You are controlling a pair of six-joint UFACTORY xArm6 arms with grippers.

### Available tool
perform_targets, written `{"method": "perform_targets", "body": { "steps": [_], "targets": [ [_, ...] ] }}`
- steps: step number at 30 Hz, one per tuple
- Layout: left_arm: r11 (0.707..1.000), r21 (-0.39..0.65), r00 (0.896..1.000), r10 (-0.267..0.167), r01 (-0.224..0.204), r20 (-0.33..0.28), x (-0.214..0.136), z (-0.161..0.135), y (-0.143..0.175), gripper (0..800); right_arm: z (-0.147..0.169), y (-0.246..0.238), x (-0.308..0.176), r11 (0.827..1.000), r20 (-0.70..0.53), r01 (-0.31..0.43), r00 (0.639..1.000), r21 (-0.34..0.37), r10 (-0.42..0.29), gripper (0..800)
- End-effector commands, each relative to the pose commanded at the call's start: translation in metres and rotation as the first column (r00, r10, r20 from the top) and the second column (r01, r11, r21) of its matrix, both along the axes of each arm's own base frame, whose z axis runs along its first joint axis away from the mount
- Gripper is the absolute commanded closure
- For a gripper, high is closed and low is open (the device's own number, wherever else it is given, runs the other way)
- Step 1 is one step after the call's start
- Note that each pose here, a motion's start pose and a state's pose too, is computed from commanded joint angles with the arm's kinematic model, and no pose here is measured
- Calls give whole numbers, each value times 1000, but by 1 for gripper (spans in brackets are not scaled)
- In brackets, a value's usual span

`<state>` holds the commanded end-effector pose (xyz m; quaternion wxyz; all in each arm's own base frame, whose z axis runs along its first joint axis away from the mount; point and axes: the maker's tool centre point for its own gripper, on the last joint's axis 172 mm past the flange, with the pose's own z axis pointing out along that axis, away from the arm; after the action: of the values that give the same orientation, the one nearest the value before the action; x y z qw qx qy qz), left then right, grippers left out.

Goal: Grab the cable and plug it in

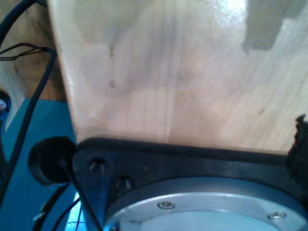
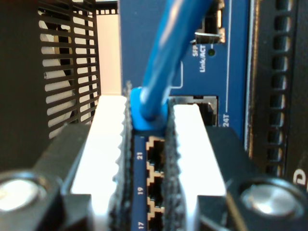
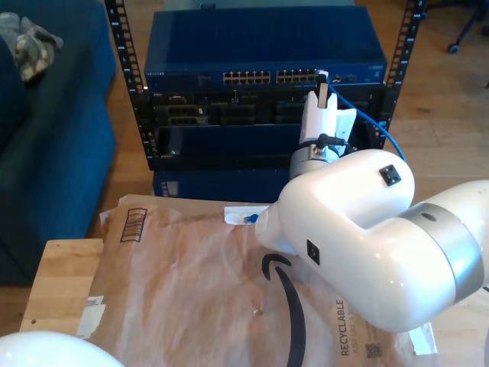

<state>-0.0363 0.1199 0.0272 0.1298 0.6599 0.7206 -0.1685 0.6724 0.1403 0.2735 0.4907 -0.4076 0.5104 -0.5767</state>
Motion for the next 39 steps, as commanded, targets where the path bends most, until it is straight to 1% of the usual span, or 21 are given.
{"method": "perform_targets", "body": {
  "steps": [8,14,26,29,34,35,36,37,39],
  "targets": [
    [1000,0,1000,0,0,0,0,0,0,0,2,2,1,1000,2,-6,1000,3,6,800],
    [1000,2,1000,0,0,0,0,0,0,0,-3,5,3,1000,-18,-18,1000,1,18,800],
    [1000,2,1000,0,0,0,0,0,0,0,-4,7,8,1000,-23,-20,1000,14,20,800],
    [1000,2,1000,0,0,0,0,0,0,0,0,10,14,999,-14,-25,1000,24,25,800],
    [1000,0,1000,0,0,0,0,0,0,0,-3,10,12,1000,-22,-26,999,18,26,800],
    [1000,2,1000,0,0,0,0,0,0,0,-1,10,12,999,-18,-28,999,18,29,748],
    [1000,2,1000,0,0,0,0,0,0,0,0,9,13,999,-18,-28,999,21,28,629],
    [1000,0,1000,0,0,0,0,0,0,0,0,10,13,999,-18,-29,999,20,29,536],
    [1000,2,1000,0,0,0,0,0,0,0,9,11,11,999,-9,-33,999,25,33,384]
  ]
}}
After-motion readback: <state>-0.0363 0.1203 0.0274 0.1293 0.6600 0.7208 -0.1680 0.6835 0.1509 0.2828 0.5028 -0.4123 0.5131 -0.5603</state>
